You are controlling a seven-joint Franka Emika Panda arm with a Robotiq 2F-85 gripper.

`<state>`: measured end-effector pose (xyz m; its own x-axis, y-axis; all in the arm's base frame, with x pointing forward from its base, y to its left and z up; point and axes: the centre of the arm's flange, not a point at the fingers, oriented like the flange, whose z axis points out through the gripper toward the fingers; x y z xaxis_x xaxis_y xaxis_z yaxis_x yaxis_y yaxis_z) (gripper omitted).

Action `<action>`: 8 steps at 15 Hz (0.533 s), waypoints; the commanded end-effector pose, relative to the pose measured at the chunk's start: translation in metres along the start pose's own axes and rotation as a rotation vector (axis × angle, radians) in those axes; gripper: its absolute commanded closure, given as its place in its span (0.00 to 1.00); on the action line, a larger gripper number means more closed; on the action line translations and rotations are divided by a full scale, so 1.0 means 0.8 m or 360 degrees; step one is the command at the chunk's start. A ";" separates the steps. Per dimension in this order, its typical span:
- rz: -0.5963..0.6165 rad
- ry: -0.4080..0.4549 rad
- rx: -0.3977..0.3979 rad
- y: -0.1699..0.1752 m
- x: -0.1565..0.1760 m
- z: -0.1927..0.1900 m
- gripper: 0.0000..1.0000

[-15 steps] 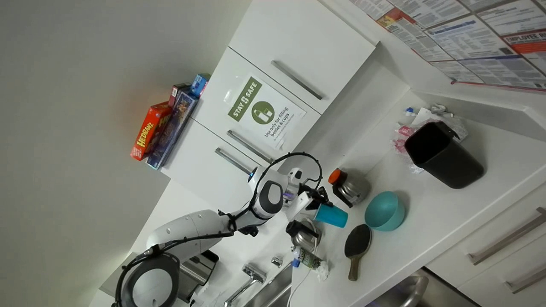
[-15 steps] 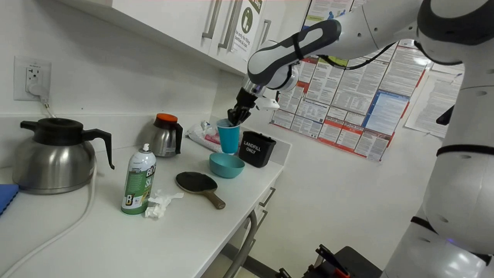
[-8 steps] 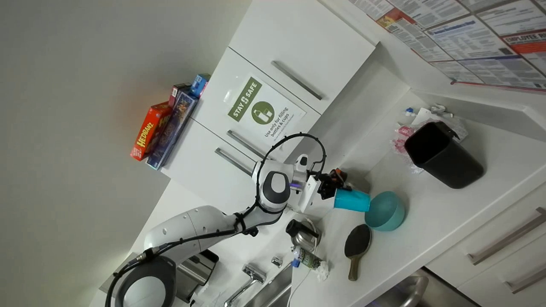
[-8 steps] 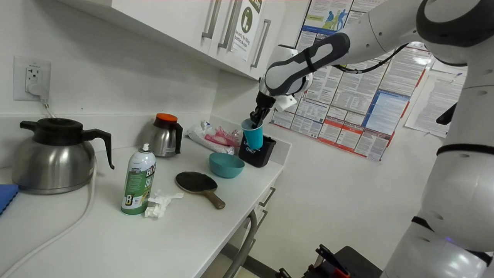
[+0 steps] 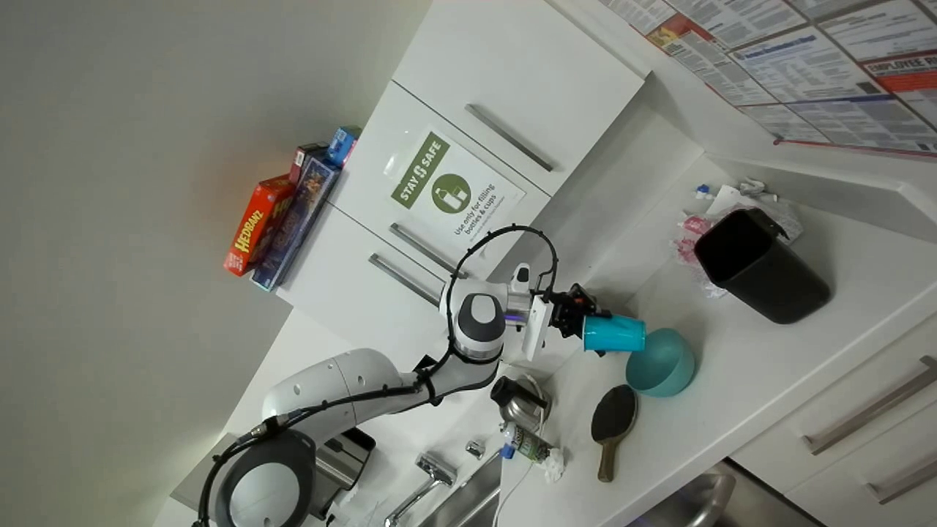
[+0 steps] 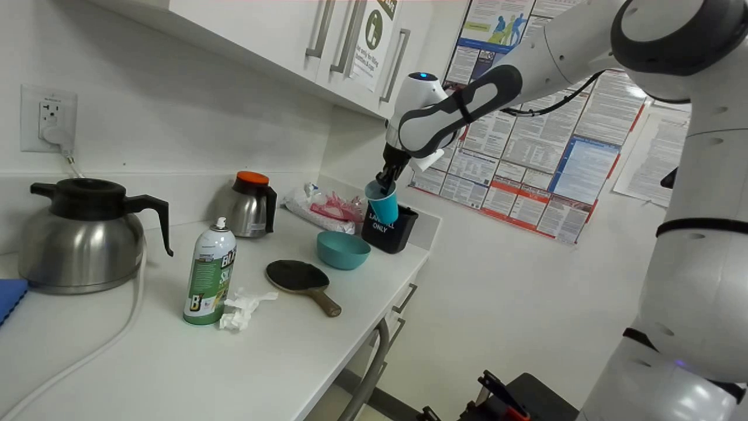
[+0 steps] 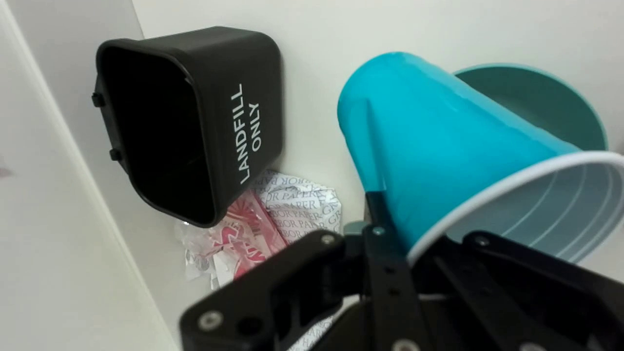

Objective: Move the candies from the cup to the bowl

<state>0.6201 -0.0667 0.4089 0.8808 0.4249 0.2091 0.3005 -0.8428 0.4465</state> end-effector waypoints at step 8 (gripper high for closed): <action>-0.0295 0.0072 -0.0407 -0.041 0.039 0.053 0.99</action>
<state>0.6371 -0.0540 0.3779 0.8329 0.5356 0.1394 0.3637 -0.7194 0.5917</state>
